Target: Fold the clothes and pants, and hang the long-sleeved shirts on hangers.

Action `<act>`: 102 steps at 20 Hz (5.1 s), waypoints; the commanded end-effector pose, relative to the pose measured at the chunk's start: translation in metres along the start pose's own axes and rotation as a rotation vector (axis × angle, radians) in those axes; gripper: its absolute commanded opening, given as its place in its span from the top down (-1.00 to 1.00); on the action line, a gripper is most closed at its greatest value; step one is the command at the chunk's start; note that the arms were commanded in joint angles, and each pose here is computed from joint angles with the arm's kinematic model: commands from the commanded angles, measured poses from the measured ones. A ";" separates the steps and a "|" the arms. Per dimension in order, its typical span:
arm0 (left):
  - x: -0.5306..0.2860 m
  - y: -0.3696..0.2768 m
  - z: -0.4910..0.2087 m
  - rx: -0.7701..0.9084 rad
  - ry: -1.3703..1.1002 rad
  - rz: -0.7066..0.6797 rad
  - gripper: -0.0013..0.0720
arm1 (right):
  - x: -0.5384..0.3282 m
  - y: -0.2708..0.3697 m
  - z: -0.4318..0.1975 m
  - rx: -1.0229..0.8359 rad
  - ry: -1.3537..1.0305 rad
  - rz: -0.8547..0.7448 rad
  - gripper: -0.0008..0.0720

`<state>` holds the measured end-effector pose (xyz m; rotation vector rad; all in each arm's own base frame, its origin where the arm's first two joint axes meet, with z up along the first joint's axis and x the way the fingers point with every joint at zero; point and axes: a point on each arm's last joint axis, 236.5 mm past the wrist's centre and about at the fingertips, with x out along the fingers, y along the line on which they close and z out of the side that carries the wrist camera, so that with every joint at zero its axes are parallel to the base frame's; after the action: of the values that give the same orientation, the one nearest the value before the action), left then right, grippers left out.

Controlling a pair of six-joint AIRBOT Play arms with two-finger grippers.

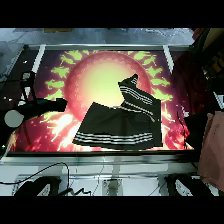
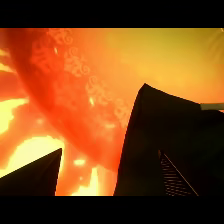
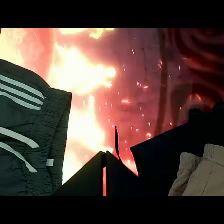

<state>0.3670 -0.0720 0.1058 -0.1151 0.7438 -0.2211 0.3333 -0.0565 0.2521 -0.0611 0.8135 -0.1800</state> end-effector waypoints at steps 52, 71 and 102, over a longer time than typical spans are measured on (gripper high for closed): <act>0.029 0.085 -0.164 -0.211 0.687 -0.140 -0.27 | 0.188 0.120 -0.355 0.467 0.733 0.639 -0.05; 0.062 -0.013 -0.253 -0.224 0.932 -0.454 -0.74 | 0.190 0.084 -0.301 0.394 0.728 0.582 -0.45; 0.080 -0.048 -0.204 -0.016 0.842 -0.477 0.91 | 0.177 0.170 -0.230 0.466 0.616 1.040 0.92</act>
<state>0.2538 -0.1368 -0.1112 -0.2183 1.6226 -0.7174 0.2960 0.0567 -0.0880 0.8669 1.4048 0.4875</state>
